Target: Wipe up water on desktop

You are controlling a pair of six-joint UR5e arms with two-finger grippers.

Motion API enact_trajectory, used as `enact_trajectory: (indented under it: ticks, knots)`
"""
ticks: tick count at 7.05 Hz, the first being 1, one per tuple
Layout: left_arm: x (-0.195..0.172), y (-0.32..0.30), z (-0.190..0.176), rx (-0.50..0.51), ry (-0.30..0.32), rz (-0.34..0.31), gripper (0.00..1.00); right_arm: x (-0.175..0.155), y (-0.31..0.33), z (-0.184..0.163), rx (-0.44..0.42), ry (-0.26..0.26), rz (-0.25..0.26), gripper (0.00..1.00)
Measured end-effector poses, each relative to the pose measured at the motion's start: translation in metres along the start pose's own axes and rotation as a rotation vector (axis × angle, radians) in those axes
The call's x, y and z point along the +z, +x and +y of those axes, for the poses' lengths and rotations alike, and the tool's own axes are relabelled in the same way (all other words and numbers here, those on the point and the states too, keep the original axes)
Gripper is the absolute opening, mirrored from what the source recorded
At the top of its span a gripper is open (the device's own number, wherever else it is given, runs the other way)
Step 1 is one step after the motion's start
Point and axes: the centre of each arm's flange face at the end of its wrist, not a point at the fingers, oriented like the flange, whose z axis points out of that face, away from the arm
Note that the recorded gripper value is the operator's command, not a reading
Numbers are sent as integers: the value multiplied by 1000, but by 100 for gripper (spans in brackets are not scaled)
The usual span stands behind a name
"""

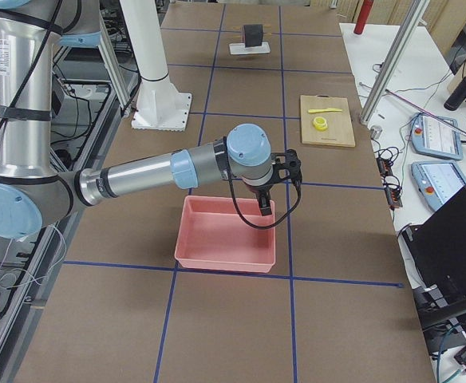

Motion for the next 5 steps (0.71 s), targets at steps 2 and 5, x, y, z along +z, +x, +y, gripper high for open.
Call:
enact_trajectory:
  ticks: [2, 5]
  knots:
    - [12, -12, 20, -139, -37, -15, 98, 3, -10, 4, -1, 32, -10, 100]
    - [57, -19, 43, -221, -99, -124, 97, 33, -21, 8, 48, -4, -17, 100]
